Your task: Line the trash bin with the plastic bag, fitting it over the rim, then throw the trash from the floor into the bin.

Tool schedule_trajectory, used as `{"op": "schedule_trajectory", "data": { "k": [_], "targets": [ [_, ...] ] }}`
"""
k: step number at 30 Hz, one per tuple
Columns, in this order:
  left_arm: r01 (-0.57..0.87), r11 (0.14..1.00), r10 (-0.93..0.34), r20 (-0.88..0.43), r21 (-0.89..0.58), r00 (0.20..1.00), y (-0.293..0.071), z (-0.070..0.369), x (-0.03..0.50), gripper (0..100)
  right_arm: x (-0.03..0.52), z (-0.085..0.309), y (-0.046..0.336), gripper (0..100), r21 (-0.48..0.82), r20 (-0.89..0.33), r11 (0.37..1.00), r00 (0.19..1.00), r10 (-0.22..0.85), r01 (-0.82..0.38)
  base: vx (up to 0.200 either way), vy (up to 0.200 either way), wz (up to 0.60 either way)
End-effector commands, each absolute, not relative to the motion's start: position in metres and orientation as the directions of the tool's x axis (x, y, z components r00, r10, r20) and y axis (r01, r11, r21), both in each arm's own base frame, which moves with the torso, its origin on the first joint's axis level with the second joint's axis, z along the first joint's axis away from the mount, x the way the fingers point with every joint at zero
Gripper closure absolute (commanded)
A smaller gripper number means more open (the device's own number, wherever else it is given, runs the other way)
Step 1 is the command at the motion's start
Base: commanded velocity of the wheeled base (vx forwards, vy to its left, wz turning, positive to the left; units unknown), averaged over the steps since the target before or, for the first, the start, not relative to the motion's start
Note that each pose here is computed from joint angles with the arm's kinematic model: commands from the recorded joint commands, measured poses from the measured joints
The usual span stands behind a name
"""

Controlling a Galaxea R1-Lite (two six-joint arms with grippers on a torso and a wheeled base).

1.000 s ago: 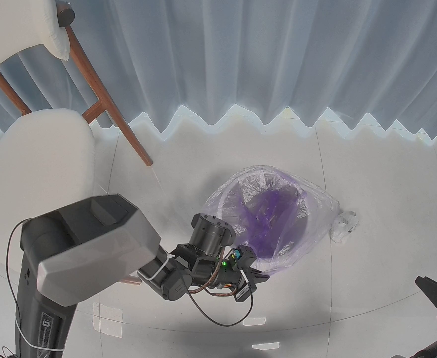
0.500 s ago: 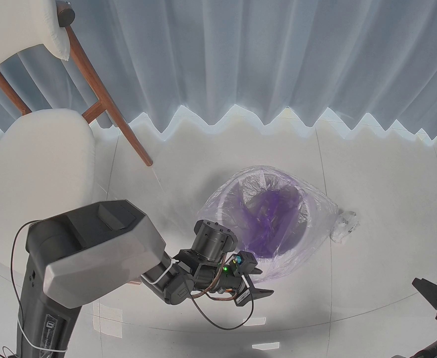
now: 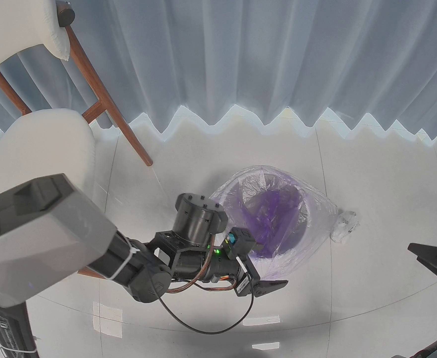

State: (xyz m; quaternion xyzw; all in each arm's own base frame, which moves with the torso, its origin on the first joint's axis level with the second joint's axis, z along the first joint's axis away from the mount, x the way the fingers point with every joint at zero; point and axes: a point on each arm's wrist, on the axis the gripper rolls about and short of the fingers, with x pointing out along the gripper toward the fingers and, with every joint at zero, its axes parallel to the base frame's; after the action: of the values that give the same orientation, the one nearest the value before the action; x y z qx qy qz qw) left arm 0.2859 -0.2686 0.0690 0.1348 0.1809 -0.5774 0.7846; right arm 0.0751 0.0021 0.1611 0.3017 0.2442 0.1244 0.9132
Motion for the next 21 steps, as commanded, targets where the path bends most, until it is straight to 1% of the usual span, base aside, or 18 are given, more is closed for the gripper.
{"op": "schedule_trajectory", "data": {
  "k": [1, 3, 4, 6, 8, 9, 11, 13, 15, 16, 18, 21],
  "targets": [
    [0.904, 0.428, -0.876, -0.246, 0.0, 0.415, -0.236, 0.152, 0.255, 0, 0.155, 0.157, -0.007, 0, 0.592, -0.532, 0.806, 0.753, 0.387, 0.004, 0.0, 0.0, 0.0],
    [0.883, 0.469, -0.869, -0.182, -0.014, 0.459, -0.226, 0.17, 0.248, 0, 0.172, 0.146, -0.008, 0, 0.579, -0.564, 0.815, 0.728, 0.389, 0.013, 0.0, 0.0, 0.0],
    [0.877, 0.48, -0.866, -0.171, -0.019, 0.47, -0.223, 0.173, 0.247, 0, 0.176, 0.144, -0.009, 0, 0.576, -0.569, 0.817, 0.725, 0.388, 0.014, 0.0, 0.0, 0.0],
    [0.841, 0.538, -0.84, -0.106, -0.048, 0.532, -0.202, 0.193, 0.24, 0, 0.201, 0.132, -0.012, 0, 0.57, -0.59, 0.821, 0.71, 0.386, 0.027, 0.0, 0.0, 0.0],
    [0.805, 0.592, -0.806, -0.061, -0.048, 0.589, -0.179, 0.209, 0.238, 0, 0.221, 0.123, -0.014, 0, 0.561, -0.606, 0.827, 0.7, 0.377, 0.041, 0.0, 0.0, 0.0],
    [0.805, 0.592, -0.806, -0.061, -0.048, 0.589, -0.179, 0.209, 0.238, 0, 0.221, 0.123, -0.014, 0, 0.561, -0.606, 0.827, 0.7, 0.377, 0.041, 0.0, 0.0, 0.0],
    [0.739, 0.673, -0.74, -0.015, -0.028, 0.673, -0.144, 0.223, 0.242, 0, 0.241, 0.109, -0.01, 0, 0.543, -0.644, 0.838, 0.664, 0.379, 0.048, 0.0, 0.0, 0.0],
    [0.682, 0.731, -0.682, 0.022, -0.017, 0.731, -0.12, 0.234, 0.245, 0, 0.253, 0.094, -0.004, 0, 0.53, -0.682, 0.846, 0.62, 0.388, 0.053, 0.0, 0.0, 0.0],
    [0.672, 0.74, -0.671, 0.028, -0.015, 0.741, -0.116, 0.235, 0.245, 0, 0.255, 0.091, -0.003, 0, 0.527, -0.69, 0.848, 0.609, 0.391, 0.054, 0.0, 0.0, 0.0],
    [0.612, 0.791, -0.611, 0.038, -0.015, 0.79, -0.093, 0.238, 0.243, 0, 0.267, 0.075, 0.009, 0, 0.515, -0.719, 0.856, 0.563, 0.408, 0.037, 0.0, 0.0, 0.0],
    [0.564, 0.826, -0.563, 0.039, -0.011, 0.826, -0.075, 0.238, 0.241, 0, 0.278, 0.061, 0.018, 0, 0.512, -0.724, 0.859, 0.547, 0.421, 0.017, 0.0, 0.0, 0.0],
    [0.521, 0.853, -0.52, 0.041, -0.011, 0.853, -0.061, 0.238, 0.24, 0, 0.293, 0.049, 0.025, 0, 0.506, -0.714, 0.862, 0.558, 0.424, -0.008, 0.0, 0.0, 0.0]
  ]
}}
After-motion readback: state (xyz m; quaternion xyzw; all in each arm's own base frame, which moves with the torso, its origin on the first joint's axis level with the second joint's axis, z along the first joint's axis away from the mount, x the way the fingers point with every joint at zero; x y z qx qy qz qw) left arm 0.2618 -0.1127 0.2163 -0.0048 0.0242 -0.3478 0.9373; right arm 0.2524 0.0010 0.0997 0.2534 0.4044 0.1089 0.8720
